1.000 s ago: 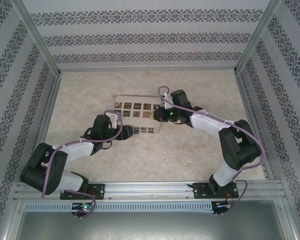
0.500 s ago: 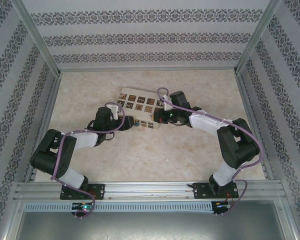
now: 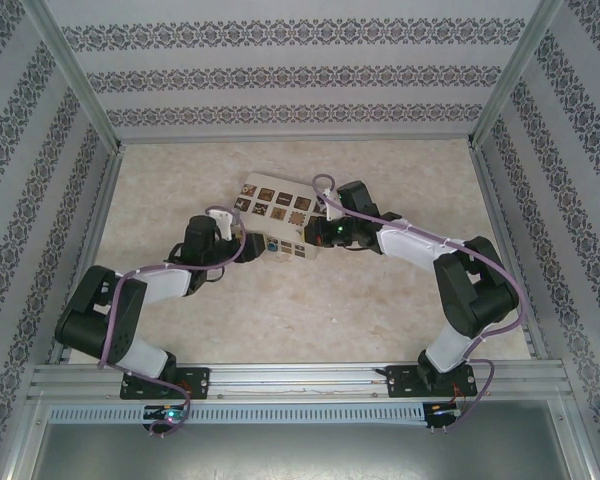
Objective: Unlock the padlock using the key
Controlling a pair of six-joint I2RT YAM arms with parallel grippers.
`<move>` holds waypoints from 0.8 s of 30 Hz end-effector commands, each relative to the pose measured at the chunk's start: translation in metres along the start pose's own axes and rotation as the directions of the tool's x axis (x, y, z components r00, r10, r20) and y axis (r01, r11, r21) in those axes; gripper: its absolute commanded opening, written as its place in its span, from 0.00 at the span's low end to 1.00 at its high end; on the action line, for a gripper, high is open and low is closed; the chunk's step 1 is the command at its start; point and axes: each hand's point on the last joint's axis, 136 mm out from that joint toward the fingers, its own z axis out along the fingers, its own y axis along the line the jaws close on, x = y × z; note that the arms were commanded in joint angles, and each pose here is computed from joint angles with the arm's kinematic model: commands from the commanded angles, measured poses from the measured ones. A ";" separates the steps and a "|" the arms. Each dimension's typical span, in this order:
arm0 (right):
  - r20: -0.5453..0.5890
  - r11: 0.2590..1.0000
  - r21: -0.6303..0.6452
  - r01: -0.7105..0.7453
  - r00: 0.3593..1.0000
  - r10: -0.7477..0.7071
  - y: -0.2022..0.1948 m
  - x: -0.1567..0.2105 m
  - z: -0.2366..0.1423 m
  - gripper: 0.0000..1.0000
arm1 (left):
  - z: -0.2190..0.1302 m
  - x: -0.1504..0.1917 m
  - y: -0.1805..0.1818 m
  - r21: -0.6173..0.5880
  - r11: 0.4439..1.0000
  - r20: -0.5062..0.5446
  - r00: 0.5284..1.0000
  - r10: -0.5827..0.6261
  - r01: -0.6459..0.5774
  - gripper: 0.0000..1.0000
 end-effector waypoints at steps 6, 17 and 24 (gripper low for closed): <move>0.060 0.998 -0.054 0.034 0.998 -0.031 0.027 -0.038 -0.006 0.00 | -0.016 0.016 -0.006 0.045 0.996 -0.017 0.997 0.082 -0.081 0.70; 0.025 1.000 -0.023 -0.015 1.000 0.016 0.013 -0.047 0.030 0.00 | 0.011 0.028 -0.008 0.114 0.993 -0.088 0.995 0.045 -0.034 0.65; -0.043 0.998 0.039 -0.059 0.997 0.060 -0.010 -0.023 0.040 0.00 | 0.029 0.034 -0.009 0.131 0.991 -0.112 0.993 0.038 -0.023 0.63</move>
